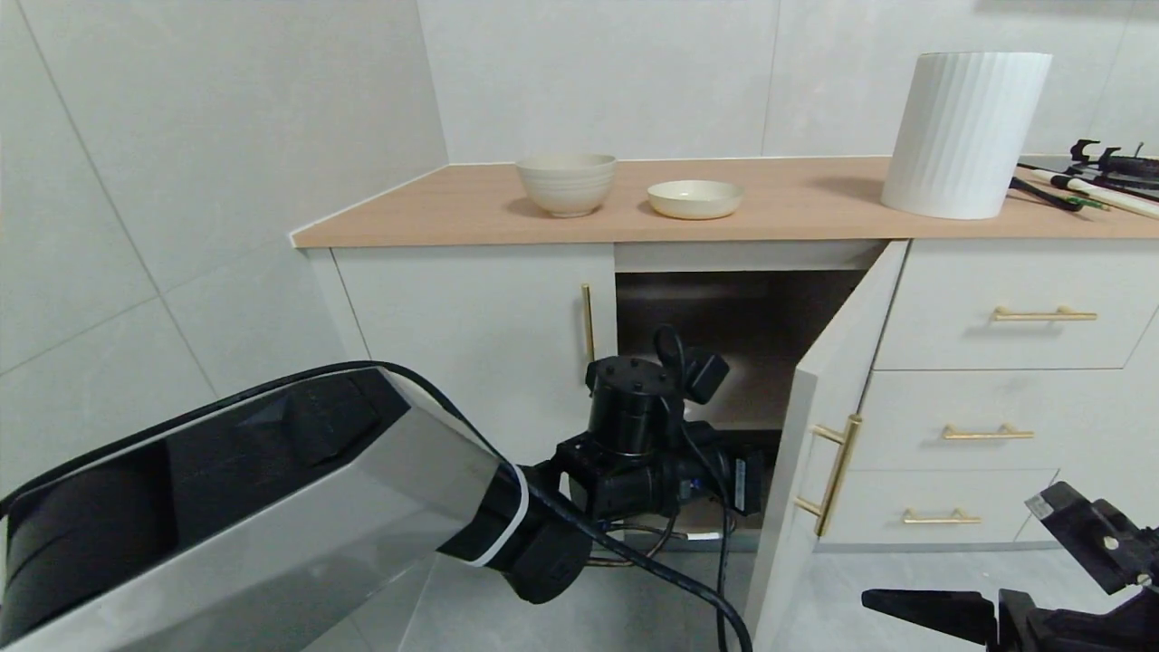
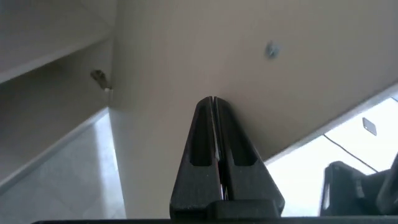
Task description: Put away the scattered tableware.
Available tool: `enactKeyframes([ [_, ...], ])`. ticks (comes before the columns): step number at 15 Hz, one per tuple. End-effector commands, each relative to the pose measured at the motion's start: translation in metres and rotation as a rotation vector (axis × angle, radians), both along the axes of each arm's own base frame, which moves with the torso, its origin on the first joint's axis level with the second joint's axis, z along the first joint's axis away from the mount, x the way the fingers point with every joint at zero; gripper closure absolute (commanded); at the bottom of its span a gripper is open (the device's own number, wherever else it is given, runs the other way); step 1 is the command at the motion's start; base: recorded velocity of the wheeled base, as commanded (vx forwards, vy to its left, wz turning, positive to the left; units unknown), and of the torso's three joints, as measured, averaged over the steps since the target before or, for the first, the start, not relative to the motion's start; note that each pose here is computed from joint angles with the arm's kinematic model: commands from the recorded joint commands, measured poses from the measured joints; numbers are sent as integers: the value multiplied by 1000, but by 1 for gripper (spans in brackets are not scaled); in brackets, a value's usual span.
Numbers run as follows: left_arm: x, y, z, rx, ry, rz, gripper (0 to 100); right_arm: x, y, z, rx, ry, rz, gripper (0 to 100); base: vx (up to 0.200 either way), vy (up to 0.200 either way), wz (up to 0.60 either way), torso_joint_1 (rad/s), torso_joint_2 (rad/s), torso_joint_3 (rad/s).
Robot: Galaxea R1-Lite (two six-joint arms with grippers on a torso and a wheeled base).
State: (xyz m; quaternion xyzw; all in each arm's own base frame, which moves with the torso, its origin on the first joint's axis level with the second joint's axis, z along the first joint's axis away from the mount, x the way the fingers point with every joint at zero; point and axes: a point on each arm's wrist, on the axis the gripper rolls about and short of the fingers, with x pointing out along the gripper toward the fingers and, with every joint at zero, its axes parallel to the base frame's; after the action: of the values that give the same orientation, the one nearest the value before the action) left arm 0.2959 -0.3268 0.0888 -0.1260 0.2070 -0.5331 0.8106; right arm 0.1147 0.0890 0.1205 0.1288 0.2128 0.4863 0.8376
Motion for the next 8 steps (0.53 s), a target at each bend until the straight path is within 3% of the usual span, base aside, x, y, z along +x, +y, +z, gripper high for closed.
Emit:
enactKeyframes([
  [1,-40,-22,35,-27,-28,-105,100,-15,-3,10,47,-64,51,0,0,0,0,0,0,0],
  [2,-57,-26,42,-29,-31,-142,100,-21,-3,14,66,-86,73,0,0,0,0,0,0,0],
  [5,-66,-19,49,-30,-30,-148,100,-31,-8,20,86,-111,95,0,0,0,0,0,0,0],
  [7,-62,-3,47,-16,-24,-98,100,-32,-9,25,92,-120,93,0,0,0,0,0,0,0],
  [8,-55,21,48,-15,-28,-29,100,-31,-8,27,92,-120,92,0,0,0,0,0,0,0],
])
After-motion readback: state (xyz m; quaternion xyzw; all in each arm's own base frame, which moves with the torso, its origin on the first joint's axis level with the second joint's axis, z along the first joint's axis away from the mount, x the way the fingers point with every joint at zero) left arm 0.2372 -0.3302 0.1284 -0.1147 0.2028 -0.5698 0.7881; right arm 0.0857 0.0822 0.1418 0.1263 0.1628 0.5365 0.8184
